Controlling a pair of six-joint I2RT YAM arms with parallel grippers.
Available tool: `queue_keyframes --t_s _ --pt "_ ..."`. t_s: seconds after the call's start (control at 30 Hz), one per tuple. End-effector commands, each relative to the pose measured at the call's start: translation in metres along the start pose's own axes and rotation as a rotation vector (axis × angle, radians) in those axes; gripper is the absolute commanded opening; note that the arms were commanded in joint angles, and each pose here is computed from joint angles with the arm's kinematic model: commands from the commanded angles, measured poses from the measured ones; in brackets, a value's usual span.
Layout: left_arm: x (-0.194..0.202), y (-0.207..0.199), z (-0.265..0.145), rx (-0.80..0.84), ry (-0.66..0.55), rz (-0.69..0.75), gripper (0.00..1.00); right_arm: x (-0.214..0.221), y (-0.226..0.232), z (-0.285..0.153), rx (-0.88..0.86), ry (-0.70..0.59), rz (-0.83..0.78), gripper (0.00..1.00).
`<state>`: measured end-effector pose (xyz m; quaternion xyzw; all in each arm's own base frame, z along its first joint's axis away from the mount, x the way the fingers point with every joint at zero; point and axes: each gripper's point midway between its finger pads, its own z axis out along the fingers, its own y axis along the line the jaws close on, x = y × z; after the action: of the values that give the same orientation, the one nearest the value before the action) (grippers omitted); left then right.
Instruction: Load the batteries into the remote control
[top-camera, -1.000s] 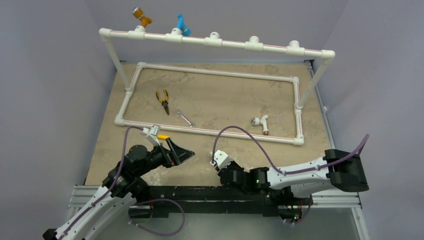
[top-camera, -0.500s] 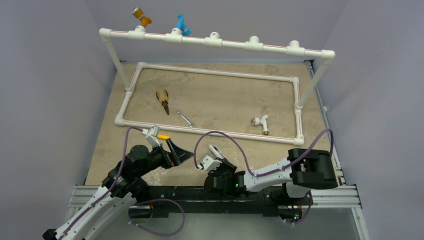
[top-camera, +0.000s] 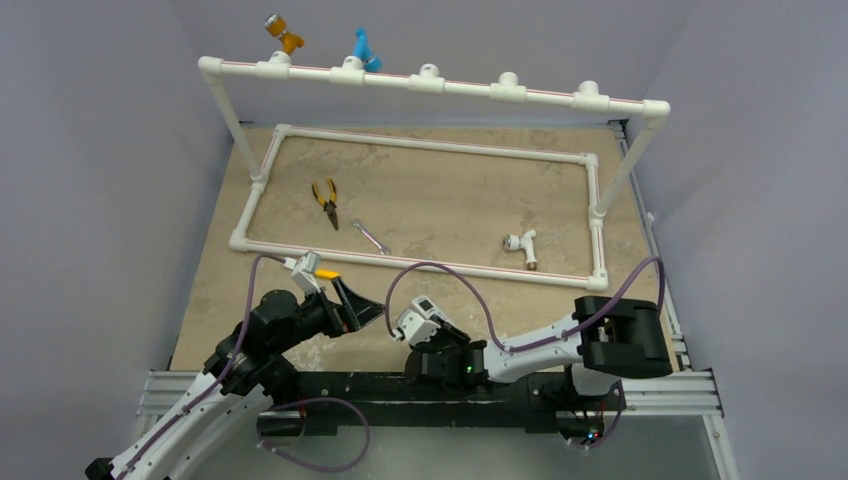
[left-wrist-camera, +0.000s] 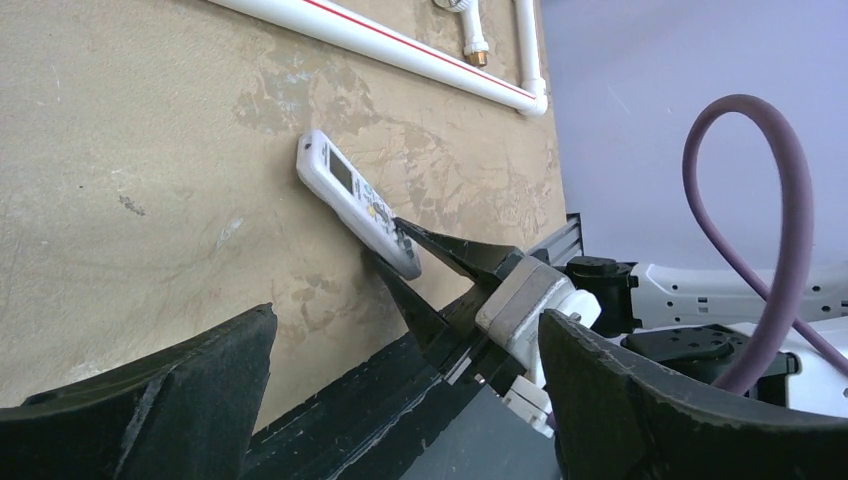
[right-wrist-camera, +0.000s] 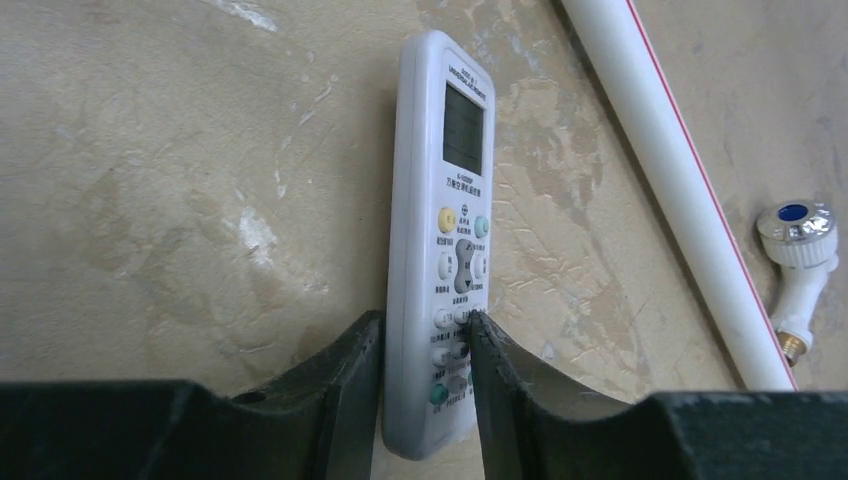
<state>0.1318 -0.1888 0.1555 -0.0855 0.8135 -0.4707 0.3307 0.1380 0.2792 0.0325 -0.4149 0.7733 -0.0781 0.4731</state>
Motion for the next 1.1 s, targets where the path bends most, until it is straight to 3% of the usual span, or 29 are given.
queue_keyframes --t_s 0.0,0.2,0.3,0.43,0.6,0.8,0.9,1.07 --pt "-0.006 -0.013 -0.003 0.048 -0.021 0.026 1.00 -0.010 0.014 -0.013 -0.128 -0.012 0.094 0.38" --pt "-0.006 -0.014 -0.003 0.053 -0.020 0.027 1.00 -0.033 0.011 -0.031 -0.212 -0.081 0.197 0.54" --pt "-0.006 -0.013 -0.004 0.050 -0.021 0.029 1.00 -0.044 0.004 -0.038 -0.240 -0.139 0.270 0.67" --pt "-0.007 -0.013 -0.005 0.040 -0.022 0.039 1.00 -0.051 -0.006 -0.033 -0.351 -0.153 0.466 0.77" --pt "-0.008 -0.011 -0.005 0.021 -0.019 0.055 1.00 -0.053 -0.043 -0.019 -0.452 -0.201 0.803 0.80" --pt "-0.011 -0.013 -0.006 0.000 -0.013 0.078 1.00 -0.019 -0.094 -0.008 -0.476 -0.231 1.156 0.87" --pt "-0.011 -0.007 -0.008 -0.043 -0.006 0.089 1.00 0.001 -0.109 -0.008 -0.446 -0.224 1.243 0.90" --pt "-0.015 0.005 -0.016 -0.107 -0.029 0.115 1.00 0.022 -0.125 -0.012 -0.318 -0.206 1.254 0.92"
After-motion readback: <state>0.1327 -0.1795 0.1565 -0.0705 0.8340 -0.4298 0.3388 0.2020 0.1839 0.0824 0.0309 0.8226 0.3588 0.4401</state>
